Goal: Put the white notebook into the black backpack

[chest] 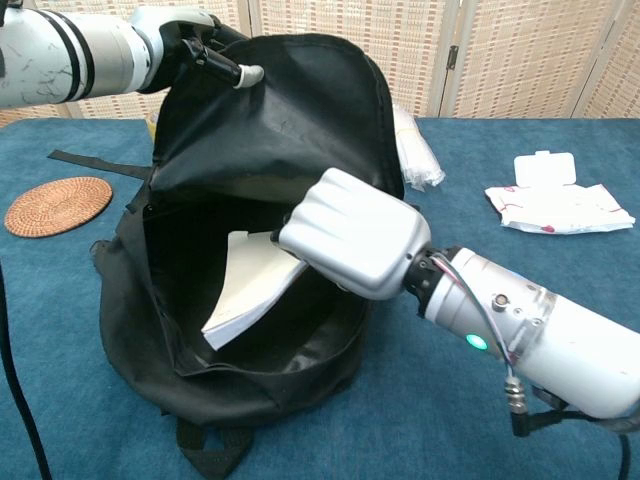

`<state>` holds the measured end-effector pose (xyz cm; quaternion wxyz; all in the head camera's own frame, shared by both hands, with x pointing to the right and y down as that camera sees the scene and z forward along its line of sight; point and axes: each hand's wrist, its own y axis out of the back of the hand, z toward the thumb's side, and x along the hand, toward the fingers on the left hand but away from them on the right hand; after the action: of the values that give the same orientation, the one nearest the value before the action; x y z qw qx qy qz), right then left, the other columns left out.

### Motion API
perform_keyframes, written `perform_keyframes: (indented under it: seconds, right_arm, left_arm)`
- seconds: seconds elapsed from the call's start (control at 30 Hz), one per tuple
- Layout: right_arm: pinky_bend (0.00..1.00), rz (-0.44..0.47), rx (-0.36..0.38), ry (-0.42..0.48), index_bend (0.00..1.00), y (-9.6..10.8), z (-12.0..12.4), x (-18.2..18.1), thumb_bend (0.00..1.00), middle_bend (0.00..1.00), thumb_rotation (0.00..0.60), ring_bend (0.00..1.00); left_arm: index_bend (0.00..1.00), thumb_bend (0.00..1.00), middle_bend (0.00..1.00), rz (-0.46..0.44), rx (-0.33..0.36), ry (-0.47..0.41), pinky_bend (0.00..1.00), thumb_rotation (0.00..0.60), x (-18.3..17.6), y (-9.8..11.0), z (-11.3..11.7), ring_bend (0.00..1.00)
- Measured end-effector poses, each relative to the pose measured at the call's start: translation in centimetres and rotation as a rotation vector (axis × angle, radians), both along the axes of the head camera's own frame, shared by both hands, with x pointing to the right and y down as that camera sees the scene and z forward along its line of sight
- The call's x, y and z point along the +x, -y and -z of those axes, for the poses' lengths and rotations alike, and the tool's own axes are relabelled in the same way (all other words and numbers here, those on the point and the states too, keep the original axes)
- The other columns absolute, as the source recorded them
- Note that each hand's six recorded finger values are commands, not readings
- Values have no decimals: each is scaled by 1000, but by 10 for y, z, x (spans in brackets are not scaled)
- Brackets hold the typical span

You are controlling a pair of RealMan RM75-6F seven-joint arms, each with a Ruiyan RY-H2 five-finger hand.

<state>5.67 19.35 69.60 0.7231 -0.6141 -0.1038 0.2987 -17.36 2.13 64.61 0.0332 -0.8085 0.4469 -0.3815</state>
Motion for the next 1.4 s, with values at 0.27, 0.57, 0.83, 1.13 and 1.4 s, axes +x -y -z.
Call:
perform_keyframes:
  seconds: [0.27,0.57,0.83,1.13,1.4]
  right_arm:
    - [614,-4,38,-59,890,11,-11,-11,519,577,600,690]
    - [603,-11,67,-122,769,20,-27,-14,519,535,600,654]
    - [482,-39,36,-68,253,18,-18,-11,269,290,600,444]
    - [340,-35,6,-17,4,9,-5,-11,103,131,600,309]
    - [297,-37,-38,35,0,4,18,0,86,116,600,293]
  left_arm:
    - [584,625,347,-7,2,-3,119,600,1,-1,2,254]
    - [583,625,344,-2,2,-1,119,600,-1,-1,3,251]
    - [575,624,336,2,-6,-2,114,600,-3,-1,1,243]
    - [557,624,323,-5,-10,3,106,600,-2,-2,1,233]
    - [538,624,318,-10,-12,10,106,600,-2,-3,0,227]
